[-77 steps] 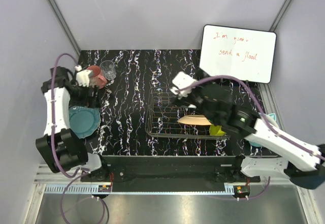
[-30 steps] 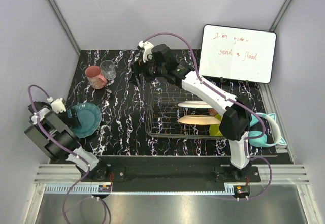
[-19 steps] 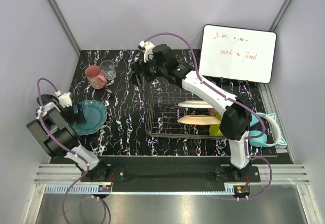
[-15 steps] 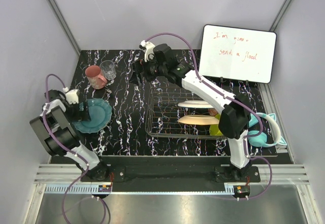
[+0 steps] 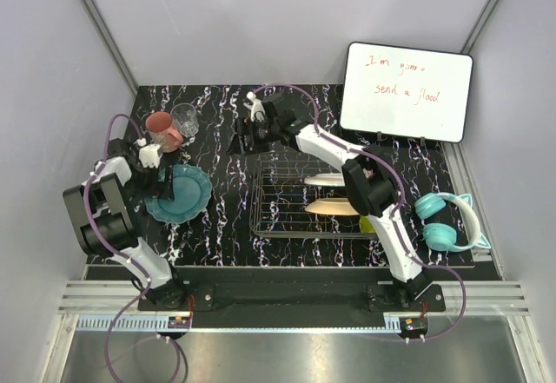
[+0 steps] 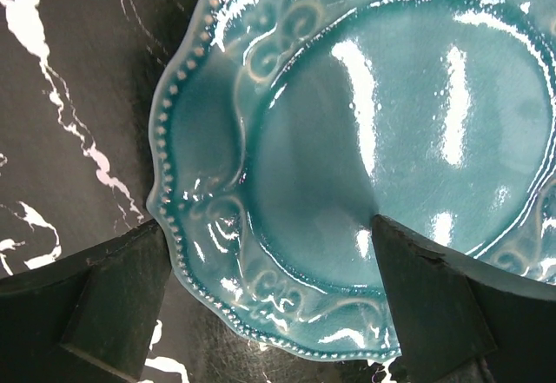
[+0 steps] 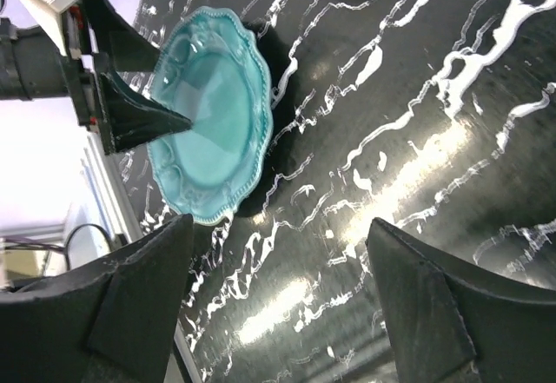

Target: Load the mixed dishes into the dish rack

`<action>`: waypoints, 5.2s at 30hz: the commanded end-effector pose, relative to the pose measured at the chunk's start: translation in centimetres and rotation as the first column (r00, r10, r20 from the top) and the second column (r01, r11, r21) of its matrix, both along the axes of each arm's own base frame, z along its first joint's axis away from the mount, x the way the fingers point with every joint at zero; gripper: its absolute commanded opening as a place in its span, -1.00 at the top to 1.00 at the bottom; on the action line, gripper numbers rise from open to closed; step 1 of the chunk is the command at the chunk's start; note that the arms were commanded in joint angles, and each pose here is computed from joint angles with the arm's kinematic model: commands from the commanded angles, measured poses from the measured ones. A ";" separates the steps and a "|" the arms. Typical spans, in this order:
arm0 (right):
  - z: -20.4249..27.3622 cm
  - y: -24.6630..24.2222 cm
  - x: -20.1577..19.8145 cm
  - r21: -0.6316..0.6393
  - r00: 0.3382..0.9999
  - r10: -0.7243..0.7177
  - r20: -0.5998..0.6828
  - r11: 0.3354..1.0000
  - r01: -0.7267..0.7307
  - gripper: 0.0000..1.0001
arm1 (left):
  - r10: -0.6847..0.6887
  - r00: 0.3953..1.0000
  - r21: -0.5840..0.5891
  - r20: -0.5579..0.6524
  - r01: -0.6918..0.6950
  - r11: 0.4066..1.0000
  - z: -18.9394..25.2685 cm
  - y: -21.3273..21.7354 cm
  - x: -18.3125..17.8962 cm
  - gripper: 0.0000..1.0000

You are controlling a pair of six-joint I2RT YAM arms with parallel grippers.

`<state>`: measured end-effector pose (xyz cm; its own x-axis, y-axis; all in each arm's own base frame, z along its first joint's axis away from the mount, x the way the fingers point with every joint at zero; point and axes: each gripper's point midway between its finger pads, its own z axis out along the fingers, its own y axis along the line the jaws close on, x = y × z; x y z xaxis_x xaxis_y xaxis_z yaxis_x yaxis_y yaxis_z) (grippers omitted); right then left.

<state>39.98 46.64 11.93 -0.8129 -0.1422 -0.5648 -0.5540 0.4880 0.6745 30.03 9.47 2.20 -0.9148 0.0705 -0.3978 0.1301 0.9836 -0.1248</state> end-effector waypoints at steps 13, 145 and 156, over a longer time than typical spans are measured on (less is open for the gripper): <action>-2.0 3.7 -0.7 0.113 0.992 0.070 -0.105 0.992 -0.058 -0.70 | -0.099 0.995 -0.063 0.022 0.100 0.993 0.8 -6.0 4.8 -0.98; 32.5 -25.1 -14.4 0.048 0.446 -0.127 0.886 0.982 0.183 1.00 | -0.168 0.978 -0.130 0.127 0.184 0.974 11.0 -4.7 -1.8 -0.98; 27.9 -31.3 -20.5 -0.122 0.188 0.070 0.980 0.951 0.282 1.00 | -0.146 0.985 -0.137 0.095 0.158 0.978 10.1 -4.7 -1.8 -0.98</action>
<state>19.03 17.99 33.74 0.0776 -0.3631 -0.9285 -0.7694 0.5705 -0.2874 27.66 5.08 12.43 -0.8685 0.1569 -0.4701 0.2943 0.9265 -0.2345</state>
